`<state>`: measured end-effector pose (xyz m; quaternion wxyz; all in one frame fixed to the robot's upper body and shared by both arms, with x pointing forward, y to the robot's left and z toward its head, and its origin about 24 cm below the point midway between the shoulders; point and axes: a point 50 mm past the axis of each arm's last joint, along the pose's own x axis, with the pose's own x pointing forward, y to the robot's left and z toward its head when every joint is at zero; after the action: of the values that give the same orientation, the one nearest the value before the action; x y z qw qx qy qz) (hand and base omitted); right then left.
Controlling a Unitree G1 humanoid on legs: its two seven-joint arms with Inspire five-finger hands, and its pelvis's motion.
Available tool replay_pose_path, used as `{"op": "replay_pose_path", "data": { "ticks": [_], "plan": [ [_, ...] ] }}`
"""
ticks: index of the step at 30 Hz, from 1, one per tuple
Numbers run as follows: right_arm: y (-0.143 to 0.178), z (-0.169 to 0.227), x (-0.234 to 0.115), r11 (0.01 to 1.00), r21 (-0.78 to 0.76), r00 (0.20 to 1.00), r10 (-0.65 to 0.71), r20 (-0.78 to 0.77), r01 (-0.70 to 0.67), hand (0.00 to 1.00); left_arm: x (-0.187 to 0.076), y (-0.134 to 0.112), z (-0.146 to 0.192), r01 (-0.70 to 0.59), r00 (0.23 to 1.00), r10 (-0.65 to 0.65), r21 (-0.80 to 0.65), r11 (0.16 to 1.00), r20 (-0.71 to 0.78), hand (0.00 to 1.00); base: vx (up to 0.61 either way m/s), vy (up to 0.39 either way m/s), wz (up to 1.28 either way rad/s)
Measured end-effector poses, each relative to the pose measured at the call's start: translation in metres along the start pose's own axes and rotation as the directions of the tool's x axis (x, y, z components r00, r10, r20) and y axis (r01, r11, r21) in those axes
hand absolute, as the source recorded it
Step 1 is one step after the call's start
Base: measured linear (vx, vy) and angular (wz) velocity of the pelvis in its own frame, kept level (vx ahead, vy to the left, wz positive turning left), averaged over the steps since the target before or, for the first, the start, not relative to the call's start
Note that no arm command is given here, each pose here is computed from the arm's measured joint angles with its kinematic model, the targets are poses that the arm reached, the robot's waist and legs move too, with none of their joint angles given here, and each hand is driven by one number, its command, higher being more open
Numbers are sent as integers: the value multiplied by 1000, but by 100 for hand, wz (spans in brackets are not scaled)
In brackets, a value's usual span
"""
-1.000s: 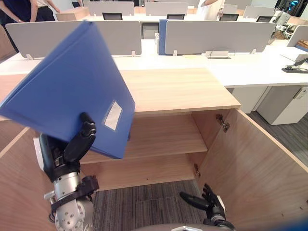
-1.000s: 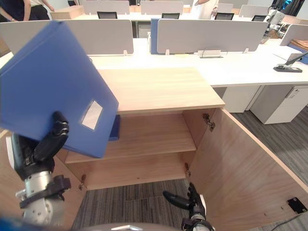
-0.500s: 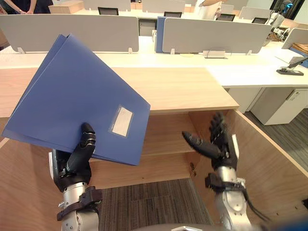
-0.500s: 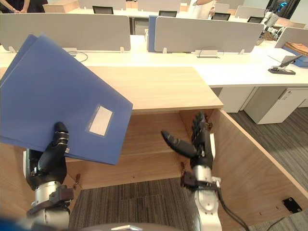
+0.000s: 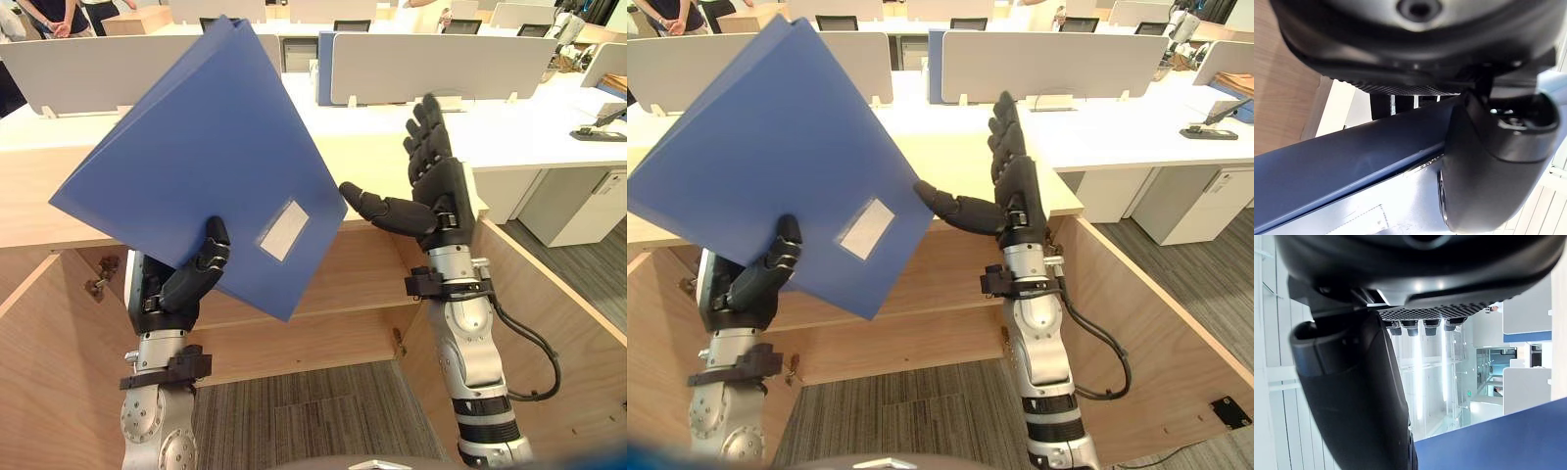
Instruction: Walk over to the cabinet, pick up the folder, carry it to the office cabinet, place the folder inside the office cabinet, then close the office cabinet door
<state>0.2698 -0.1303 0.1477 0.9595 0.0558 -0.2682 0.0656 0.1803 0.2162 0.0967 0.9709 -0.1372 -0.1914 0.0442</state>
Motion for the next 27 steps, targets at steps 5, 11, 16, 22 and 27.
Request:
{"op": "replay_pose_path", "data": {
  "ticks": [5,11,16,22,27],
  "plan": [
    [9,-15,10,987,-17,984,156,-82,-158,100,4,2,-5,45,998,-43,36,998,-35,0,-31,-1,0],
    [17,-3,41,923,-161,937,343,-71,-350,100,24,-8,-2,295,954,-287,115,948,-87,0,-6,-1,0],
    [10,10,55,876,-242,907,415,-68,-418,100,38,-6,1,368,927,-359,79,926,-110,0,0,0,0],
    [6,17,63,856,-203,879,470,-78,-476,100,52,-9,-2,442,881,-440,-31,897,-173,0,0,0,0],
    [-3,22,66,842,-180,861,499,-98,-508,0,62,-13,-4,491,828,-505,-122,863,-243,0,0,0,-3]
  ]
}}
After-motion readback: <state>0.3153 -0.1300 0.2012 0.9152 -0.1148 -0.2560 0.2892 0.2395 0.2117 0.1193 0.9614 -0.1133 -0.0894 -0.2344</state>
